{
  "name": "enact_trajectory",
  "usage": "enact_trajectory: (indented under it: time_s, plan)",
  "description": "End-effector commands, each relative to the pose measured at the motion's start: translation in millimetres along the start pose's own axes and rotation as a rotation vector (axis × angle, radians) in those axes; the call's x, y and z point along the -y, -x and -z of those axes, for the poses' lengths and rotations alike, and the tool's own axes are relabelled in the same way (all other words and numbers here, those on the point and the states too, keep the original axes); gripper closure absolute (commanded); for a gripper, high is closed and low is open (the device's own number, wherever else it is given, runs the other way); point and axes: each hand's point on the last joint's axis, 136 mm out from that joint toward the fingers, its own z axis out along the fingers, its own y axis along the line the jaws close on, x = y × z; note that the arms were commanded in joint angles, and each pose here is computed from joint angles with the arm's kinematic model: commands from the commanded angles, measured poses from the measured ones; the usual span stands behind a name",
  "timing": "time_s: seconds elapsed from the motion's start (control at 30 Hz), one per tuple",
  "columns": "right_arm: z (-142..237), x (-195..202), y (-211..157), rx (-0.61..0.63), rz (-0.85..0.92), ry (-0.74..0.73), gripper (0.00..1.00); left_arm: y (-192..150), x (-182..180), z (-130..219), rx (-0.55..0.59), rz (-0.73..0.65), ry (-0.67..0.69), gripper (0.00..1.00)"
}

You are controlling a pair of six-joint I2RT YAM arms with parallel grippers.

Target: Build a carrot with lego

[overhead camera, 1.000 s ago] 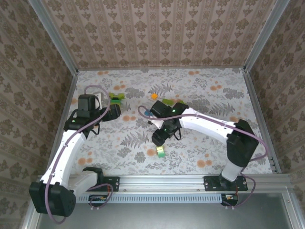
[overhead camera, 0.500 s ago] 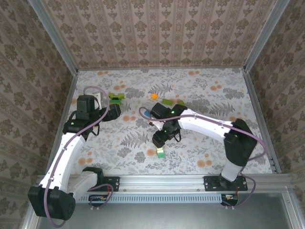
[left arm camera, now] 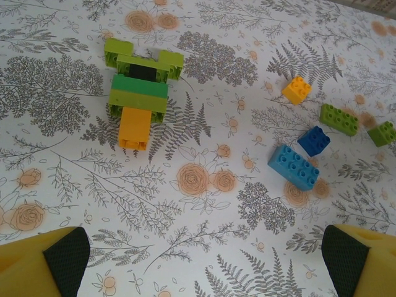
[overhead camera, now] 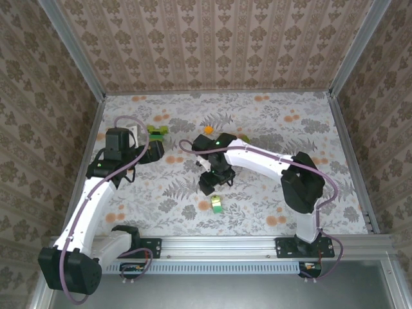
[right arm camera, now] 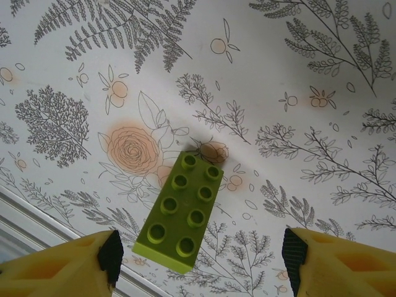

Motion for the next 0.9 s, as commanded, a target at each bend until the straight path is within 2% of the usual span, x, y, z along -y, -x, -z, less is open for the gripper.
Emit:
enact_trajectory:
  time_s: [0.0, 0.13, 0.33, 0.87]
  plan:
    - [-6, -5, -15, -0.126, 0.006, -0.007, 0.3, 1, 1, 4, 0.005, -0.019, 0.002, 0.0]
    - [-11, -1, -19, -0.217, 0.041, -0.055, 0.3, 1, 1, 6, 0.009, -0.018, 0.0, 0.0]
    - [-15, 1, -24, -0.29, 0.051, -0.069, 0.3, 2, 2, 6, 0.009, -0.018, -0.002, 0.0]
    - [-24, -8, -26, -0.36, 0.062, -0.017, 0.32, 2, 2, 6, 0.008, -0.02, -0.004, 0.0]
